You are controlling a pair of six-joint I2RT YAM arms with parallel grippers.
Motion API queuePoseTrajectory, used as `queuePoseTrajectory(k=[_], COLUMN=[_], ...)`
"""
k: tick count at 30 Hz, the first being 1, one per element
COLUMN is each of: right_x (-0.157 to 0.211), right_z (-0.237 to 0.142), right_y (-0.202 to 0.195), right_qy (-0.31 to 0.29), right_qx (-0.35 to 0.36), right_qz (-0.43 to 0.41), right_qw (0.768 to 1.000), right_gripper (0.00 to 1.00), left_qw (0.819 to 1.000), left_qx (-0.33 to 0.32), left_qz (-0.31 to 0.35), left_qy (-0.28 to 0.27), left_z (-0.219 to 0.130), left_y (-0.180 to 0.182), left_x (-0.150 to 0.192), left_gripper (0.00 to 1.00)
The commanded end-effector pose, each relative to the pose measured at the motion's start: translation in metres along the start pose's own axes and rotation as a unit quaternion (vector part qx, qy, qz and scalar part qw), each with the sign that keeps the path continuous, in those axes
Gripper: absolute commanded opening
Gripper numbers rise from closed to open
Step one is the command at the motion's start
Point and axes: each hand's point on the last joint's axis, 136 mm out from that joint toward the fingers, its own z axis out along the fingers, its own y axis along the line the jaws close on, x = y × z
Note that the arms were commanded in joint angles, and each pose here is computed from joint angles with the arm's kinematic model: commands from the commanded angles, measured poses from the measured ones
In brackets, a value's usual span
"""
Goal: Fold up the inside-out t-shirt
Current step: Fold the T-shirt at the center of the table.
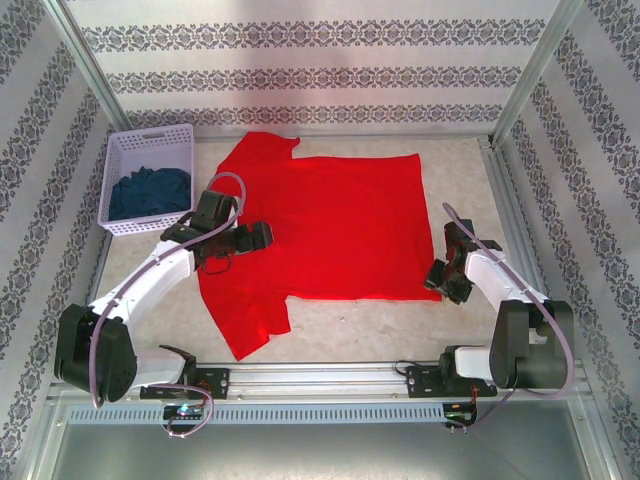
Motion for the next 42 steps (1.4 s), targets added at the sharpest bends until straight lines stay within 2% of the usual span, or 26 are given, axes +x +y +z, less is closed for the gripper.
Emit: queuePoseTrajectory(k=[1, 6, 13, 17, 23, 28, 33, 38, 42], right_x=[0.008, 0.007, 0.006, 0.004, 0.0, 0.0, -0.001, -0.001, -0.001], right_z=[0.006, 0.011, 0.023, 0.022, 0.02, 0.019, 0.016, 0.014, 0.013], right_y=[-0.004, -0.001, -0.003, -0.005, -0.004, 0.001, 0.005, 0.008, 0.009], right_qy=[0.009, 0.006, 0.007, -0.001, -0.009, -0.009, -0.012, -0.016, -0.015], right_qx=[-0.002, -0.005, 0.004, 0.008, 0.005, -0.004, -0.018, -0.026, -0.031], right_qz=[0.034, 0.033, 0.032, 0.027, 0.014, 0.001, -0.006, -0.016, -0.019], right_qw=[0.999, 0.999, 0.999, 1.0, 1.0, 1.0, 1.0, 0.999, 0.999], right_gripper=[0.49, 0.45, 0.29, 0.2, 0.07, 0.05, 0.05, 0.05, 0.05], left_qw=[1.0, 1.0, 0.999, 0.997, 0.984, 0.967, 0.95, 0.937, 0.939], left_qx=[0.004, 0.003, -0.029, -0.074, -0.154, -0.202, -0.242, -0.253, -0.214], left_qz=[0.008, 0.01, 0.01, 0.012, 0.012, -0.012, -0.018, -0.028, -0.061], left_qy=[-0.006, -0.002, 0.014, 0.034, 0.089, 0.156, 0.197, 0.241, 0.263], left_z=[-0.002, 0.0, -0.006, -0.014, -0.027, -0.036, -0.05, -0.057, -0.052], left_y=[-0.008, -0.007, 0.007, 0.025, 0.052, 0.071, 0.084, 0.089, 0.084], left_x=[-0.007, -0.006, 0.008, 0.03, 0.083, 0.14, 0.185, 0.221, 0.244], left_gripper=[0.9, 0.9, 0.9, 0.9, 0.89, 0.84, 0.73, 0.63, 0.59])
